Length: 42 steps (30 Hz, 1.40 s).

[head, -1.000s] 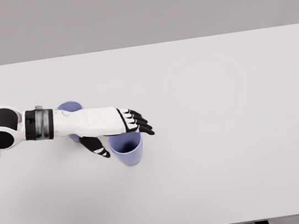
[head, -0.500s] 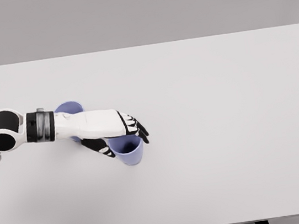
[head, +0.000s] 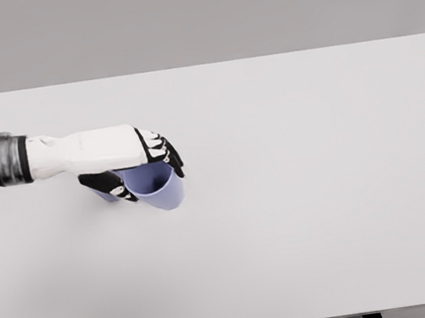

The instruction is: Place the right cup on the left cup with left arm

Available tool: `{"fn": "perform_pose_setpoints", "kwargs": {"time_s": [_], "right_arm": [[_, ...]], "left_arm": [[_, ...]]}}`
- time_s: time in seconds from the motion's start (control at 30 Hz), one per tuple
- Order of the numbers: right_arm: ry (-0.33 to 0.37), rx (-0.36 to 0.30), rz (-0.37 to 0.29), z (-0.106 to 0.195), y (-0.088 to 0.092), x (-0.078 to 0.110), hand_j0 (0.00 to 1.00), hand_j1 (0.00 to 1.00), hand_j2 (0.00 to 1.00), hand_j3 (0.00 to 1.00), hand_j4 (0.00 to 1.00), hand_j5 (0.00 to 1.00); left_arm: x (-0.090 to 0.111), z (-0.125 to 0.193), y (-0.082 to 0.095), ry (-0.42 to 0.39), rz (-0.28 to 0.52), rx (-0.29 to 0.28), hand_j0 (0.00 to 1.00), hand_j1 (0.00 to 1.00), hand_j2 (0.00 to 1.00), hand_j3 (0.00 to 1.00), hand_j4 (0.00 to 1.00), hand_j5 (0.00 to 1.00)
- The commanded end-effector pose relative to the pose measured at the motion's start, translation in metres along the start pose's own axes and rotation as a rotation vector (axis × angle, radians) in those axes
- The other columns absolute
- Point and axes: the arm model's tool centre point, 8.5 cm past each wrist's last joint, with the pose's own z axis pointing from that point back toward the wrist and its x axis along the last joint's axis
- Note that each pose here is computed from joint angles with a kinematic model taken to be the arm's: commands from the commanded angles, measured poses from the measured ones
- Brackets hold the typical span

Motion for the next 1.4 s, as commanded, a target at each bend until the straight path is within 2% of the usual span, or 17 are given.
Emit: {"fn": "perform_pose_setpoints", "kwargs": {"time_s": [0.0,0.2,0.33,0.77,0.87,1.13,1.33,1.37], "right_arm": [[0.000,0.000,0.000,0.000,0.000,0.000,1.00,1.00,1.00,1.00,1.00,1.00],[0.000,0.000,0.000,0.000,0.000,0.000,1.00,1.00,1.00,1.00,1.00,1.00],[0.000,0.000,0.000,0.000,0.000,0.000,1.00,1.00,1.00,1.00,1.00,1.00],[0.000,0.000,0.000,0.000,0.000,0.000,1.00,1.00,1.00,1.00,1.00,1.00],[0.000,0.000,0.000,0.000,0.000,0.000,1.00,1.00,1.00,1.00,1.00,1.00],[0.000,0.000,0.000,0.000,0.000,0.000,1.00,1.00,1.00,1.00,1.00,1.00],[-0.002,0.000,0.000,0.000,0.000,0.001,1.00,1.00,1.00,1.00,1.00,1.00],[0.000,0.000,0.000,0.000,0.000,0.000,1.00,1.00,1.00,1.00,1.00,1.00]], "left_arm": [[0.004,0.010,0.008,-0.002,0.007,0.022,0.48,0.48,0.48,0.48,0.48,0.48],[0.005,0.032,0.030,0.027,-0.009,0.049,0.48,0.48,0.48,0.48,0.48,0.48],[0.006,0.054,0.051,0.064,-0.033,0.072,0.48,0.48,0.48,0.48,0.48,0.48],[0.002,0.087,0.080,0.150,-0.086,0.090,0.48,0.48,0.48,0.48,0.48,0.48],[0.002,0.095,0.081,0.172,-0.092,0.086,0.48,0.48,0.48,0.48,0.48,0.48],[-0.016,0.109,0.073,0.238,-0.058,0.076,0.48,0.48,0.48,0.48,0.48,0.48],[-0.018,0.108,0.067,0.240,-0.046,0.065,0.48,0.48,0.48,0.48,0.48,0.48],[-0.020,0.105,0.059,0.236,-0.027,0.047,0.48,0.48,0.48,0.48,0.48,0.48]]}}
